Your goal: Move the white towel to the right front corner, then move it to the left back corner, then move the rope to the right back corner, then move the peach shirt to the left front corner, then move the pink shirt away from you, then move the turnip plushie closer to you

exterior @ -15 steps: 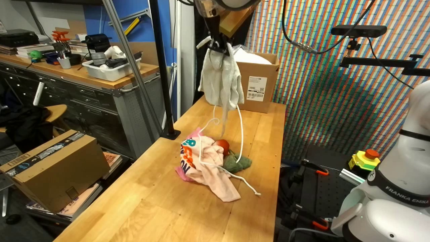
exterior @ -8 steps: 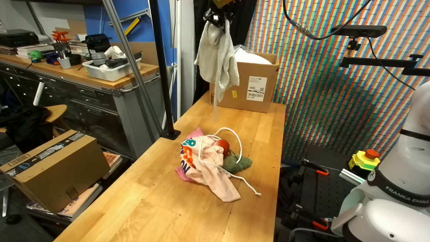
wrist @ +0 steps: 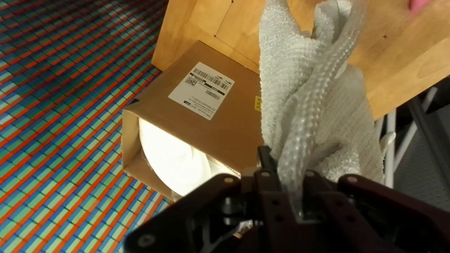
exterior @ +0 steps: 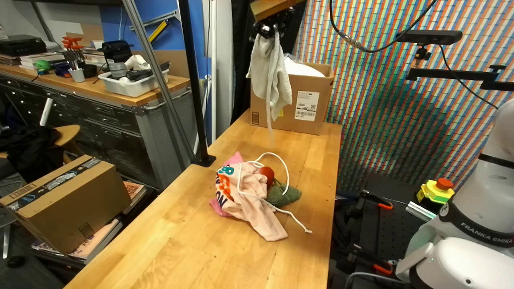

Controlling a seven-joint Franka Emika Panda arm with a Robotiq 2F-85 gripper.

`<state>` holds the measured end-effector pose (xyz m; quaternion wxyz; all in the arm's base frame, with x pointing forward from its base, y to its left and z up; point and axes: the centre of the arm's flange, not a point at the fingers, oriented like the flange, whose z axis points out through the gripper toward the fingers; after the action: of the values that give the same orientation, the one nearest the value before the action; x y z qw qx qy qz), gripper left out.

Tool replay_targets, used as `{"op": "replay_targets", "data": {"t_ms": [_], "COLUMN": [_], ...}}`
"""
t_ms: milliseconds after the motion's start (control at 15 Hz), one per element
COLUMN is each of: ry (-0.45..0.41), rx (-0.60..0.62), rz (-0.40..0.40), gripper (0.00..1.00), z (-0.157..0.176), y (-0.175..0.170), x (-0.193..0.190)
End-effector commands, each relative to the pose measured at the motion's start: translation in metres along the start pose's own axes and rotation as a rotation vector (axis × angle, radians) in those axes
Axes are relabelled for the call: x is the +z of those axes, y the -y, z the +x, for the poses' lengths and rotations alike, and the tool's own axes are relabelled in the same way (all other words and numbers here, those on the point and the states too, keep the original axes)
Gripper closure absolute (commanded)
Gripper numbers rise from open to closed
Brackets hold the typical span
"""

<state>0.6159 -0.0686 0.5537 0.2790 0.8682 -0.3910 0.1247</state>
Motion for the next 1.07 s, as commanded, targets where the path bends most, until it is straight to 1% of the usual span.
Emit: {"op": "replay_targets", "data": {"t_ms": [0,267,533,733,1000], "ry": [0.025,0.086,0.142,0.177,0.215], "rx": [0.117,0.2,0.256,0.283,0.29], "rz": [-0.067,-0.159,-0.235,-0.277,-0.329], "gripper": [0.92,0.92,0.92,0.92,0.92], "z": [0.03,0.043,0.051,0.054,0.053], "y": [0.003,-0.013,-0.034,-0.046,-0.053], "x": [0.041,0.107,0.16,0.191,0.221]}}
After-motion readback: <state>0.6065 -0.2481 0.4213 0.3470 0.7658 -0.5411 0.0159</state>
